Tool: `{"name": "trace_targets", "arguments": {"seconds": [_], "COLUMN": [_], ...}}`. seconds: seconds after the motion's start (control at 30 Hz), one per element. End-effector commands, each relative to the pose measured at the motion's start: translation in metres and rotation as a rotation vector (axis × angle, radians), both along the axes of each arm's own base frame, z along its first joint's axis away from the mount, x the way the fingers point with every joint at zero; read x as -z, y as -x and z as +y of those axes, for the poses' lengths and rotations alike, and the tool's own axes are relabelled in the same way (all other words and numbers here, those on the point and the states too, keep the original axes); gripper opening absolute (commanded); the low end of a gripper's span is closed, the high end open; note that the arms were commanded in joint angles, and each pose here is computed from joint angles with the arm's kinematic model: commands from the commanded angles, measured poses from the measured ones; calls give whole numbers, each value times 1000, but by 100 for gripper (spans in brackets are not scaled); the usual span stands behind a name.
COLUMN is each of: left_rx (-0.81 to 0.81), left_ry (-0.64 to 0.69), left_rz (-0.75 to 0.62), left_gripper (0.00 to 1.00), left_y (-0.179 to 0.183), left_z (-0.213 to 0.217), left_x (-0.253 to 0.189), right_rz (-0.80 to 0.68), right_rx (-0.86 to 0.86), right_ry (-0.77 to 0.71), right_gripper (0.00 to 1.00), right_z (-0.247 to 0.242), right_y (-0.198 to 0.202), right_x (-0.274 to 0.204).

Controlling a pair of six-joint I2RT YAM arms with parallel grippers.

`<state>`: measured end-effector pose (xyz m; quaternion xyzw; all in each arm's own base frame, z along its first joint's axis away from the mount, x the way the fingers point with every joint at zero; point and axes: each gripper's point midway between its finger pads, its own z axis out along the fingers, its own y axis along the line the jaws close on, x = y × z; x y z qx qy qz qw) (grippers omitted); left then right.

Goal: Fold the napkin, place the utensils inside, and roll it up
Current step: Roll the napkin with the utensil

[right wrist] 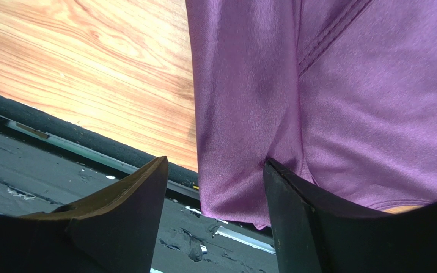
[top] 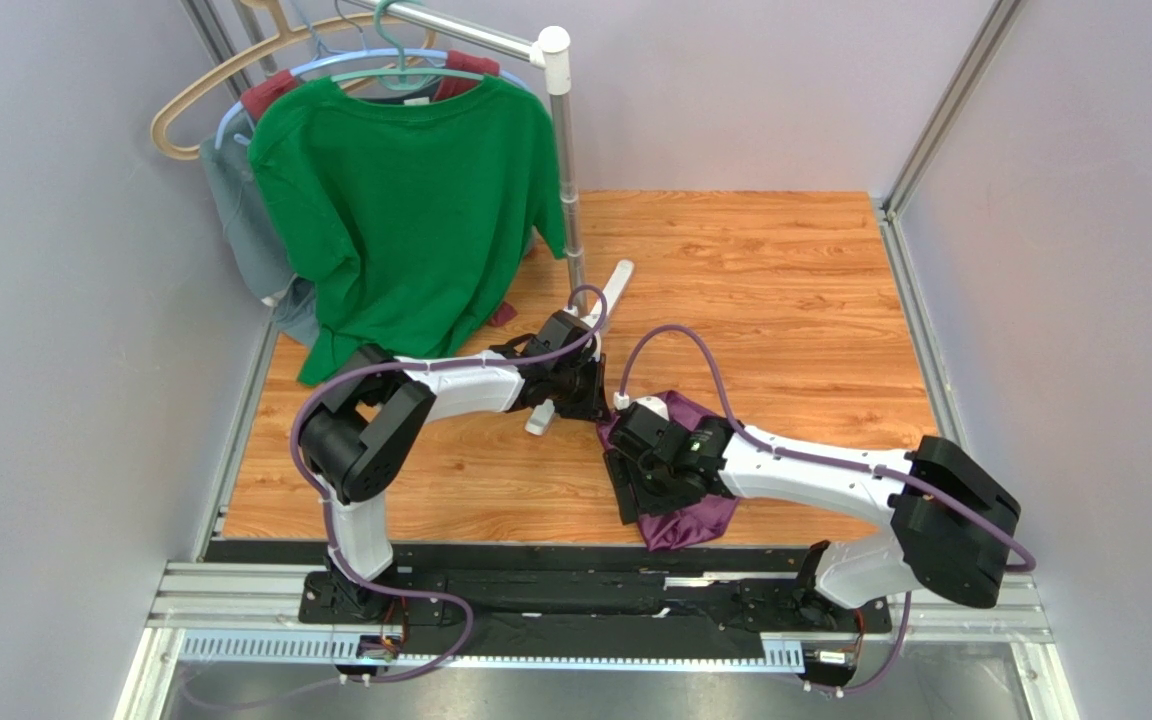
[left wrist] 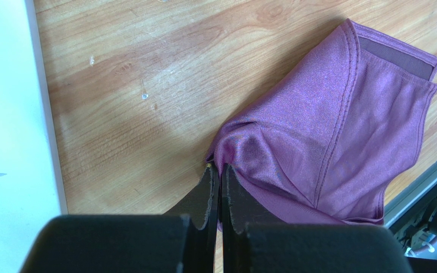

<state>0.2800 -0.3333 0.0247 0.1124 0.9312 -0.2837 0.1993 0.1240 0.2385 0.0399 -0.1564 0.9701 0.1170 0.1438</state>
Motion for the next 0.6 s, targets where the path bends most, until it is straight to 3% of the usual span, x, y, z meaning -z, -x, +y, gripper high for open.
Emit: {"name": "trace_targets", "arguments": {"seconds": [0.0, 0.2, 0.47, 0.57], "left_rx": [-6, -5, -9, -11], "left_ry": [-10, -12, -9, -10], "left_rz": [1, 1, -2, -5], "left_gripper": [0, 0, 0, 0], "left_y": [-3, -3, -4, -5], "left_z": [0, 0, 0, 0], "left_x": [-1, -1, -2, -3], "right_rz": [21, 54, 103, 130], "right_rx": [39, 58, 63, 67], "right_ry": [14, 22, 39, 66], "right_gripper": [65, 61, 41, 40], "right_z": [-3, -8, -13, -17], "right_y": [6, 14, 24, 29], "right_x": [10, 21, 39, 50]}}
